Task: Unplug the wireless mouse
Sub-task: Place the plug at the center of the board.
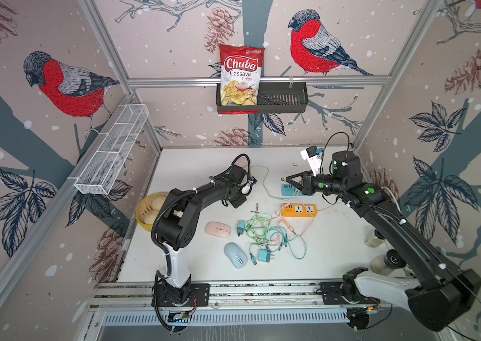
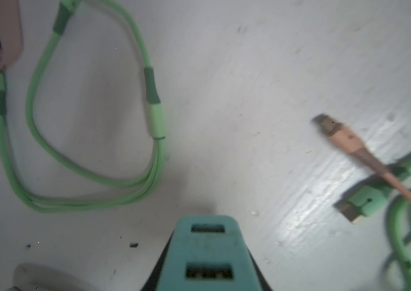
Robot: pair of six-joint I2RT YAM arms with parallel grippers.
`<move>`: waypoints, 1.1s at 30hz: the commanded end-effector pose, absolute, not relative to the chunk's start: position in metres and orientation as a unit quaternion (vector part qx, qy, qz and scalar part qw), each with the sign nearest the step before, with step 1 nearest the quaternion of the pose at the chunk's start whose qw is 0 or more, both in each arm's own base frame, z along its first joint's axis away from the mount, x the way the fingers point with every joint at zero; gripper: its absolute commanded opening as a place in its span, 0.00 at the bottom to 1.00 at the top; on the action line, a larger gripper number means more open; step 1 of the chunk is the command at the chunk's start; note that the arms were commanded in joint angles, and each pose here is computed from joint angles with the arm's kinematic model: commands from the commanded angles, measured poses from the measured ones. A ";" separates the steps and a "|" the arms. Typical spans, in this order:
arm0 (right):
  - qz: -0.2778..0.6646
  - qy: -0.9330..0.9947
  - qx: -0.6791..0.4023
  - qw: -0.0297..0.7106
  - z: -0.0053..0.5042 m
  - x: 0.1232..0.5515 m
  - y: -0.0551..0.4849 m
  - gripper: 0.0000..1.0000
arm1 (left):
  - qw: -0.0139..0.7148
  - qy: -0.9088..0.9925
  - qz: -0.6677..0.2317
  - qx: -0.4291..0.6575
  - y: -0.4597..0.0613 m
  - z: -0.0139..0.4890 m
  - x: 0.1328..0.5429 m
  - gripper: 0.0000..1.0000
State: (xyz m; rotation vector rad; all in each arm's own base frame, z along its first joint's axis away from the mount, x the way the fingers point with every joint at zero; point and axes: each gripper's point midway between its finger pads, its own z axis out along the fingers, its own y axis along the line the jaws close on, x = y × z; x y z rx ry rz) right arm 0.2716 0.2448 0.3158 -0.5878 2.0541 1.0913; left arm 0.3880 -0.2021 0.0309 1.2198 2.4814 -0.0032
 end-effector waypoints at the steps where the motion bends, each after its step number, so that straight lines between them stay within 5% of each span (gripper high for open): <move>1: 0.418 0.794 -0.237 0.372 0.317 0.272 0.244 0.00 | 0.150 0.906 0.004 0.397 -0.191 0.021 0.383 0.00; 8: 0.415 0.794 -0.240 0.375 0.318 0.273 0.244 0.00 | 0.127 0.909 -0.003 0.397 -0.187 0.006 0.375 0.00; 11: 0.415 0.794 -0.240 0.374 0.318 0.273 0.244 0.00 | 0.131 0.908 -0.001 0.398 -0.186 0.008 0.375 0.36; 18: 0.410 0.796 -0.237 0.376 0.319 0.274 0.242 0.00 | 0.158 0.901 -0.011 0.403 -0.192 0.034 0.377 0.53; 27: 0.412 0.794 -0.236 0.380 0.328 0.277 0.247 0.00 | 0.328 0.846 -0.077 0.413 -0.241 0.180 0.387 0.57; 33: 0.419 0.786 -0.227 0.394 0.340 0.277 0.246 0.00 | 0.466 0.656 -0.216 0.553 -0.326 0.282 0.310 0.62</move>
